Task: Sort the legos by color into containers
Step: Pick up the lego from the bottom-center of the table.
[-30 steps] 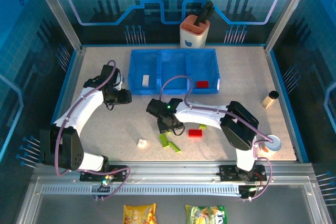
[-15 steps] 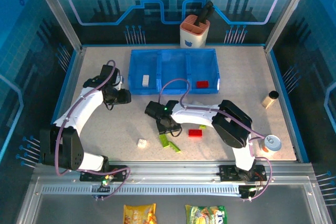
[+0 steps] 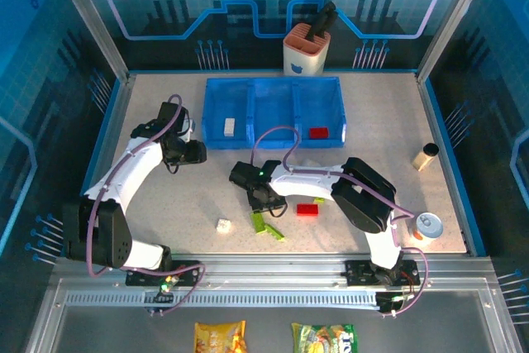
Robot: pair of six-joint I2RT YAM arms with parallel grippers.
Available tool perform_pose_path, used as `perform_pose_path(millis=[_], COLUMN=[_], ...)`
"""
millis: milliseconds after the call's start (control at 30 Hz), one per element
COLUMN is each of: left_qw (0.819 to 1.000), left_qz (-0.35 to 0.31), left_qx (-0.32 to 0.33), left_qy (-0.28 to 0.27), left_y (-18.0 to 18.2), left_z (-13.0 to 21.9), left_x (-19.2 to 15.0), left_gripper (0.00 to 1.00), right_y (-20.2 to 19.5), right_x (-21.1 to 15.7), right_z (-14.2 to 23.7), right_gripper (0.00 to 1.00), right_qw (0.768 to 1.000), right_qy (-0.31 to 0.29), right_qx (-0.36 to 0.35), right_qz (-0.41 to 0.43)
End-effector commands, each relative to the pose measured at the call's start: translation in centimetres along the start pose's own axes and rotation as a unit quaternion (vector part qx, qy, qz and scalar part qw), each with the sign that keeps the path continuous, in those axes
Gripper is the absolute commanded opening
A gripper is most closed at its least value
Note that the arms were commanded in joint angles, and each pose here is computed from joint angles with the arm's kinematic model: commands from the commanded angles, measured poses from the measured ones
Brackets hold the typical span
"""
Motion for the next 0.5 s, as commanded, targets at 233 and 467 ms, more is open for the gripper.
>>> perform_pose_path(millis=[233, 467], left_qw=[1.0, 1.0], left_qz=[-0.007, -0.008], left_qx=[0.001, 0.001], left_qy=[0.009, 0.009], left_y=[0.4, 0.4], left_z=[-0.1, 0.0], left_x=[-0.5, -0.6], left_gripper=[0.51, 0.5], right_y=[-1.7, -2.3], right_x=[0.0, 0.5], right_z=[1.0, 2.2], right_gripper=[0.37, 0.34], right_qw=[1.0, 0.999], right_qy=[-0.014, -0.026], right_qx=[-0.026, -0.026], right_qz=[-0.011, -0.005])
Point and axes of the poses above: each hand's point on the last joint's axis, 136 mm out from that joint toward the fingers, its own z axis back along the fingers, its own y axis along the line the jaws close on, x = y × z, the point moved 1 cm from there along z, back along the fingers, and after that the axes turned 2 degrees about z, right-handed, at the moved point
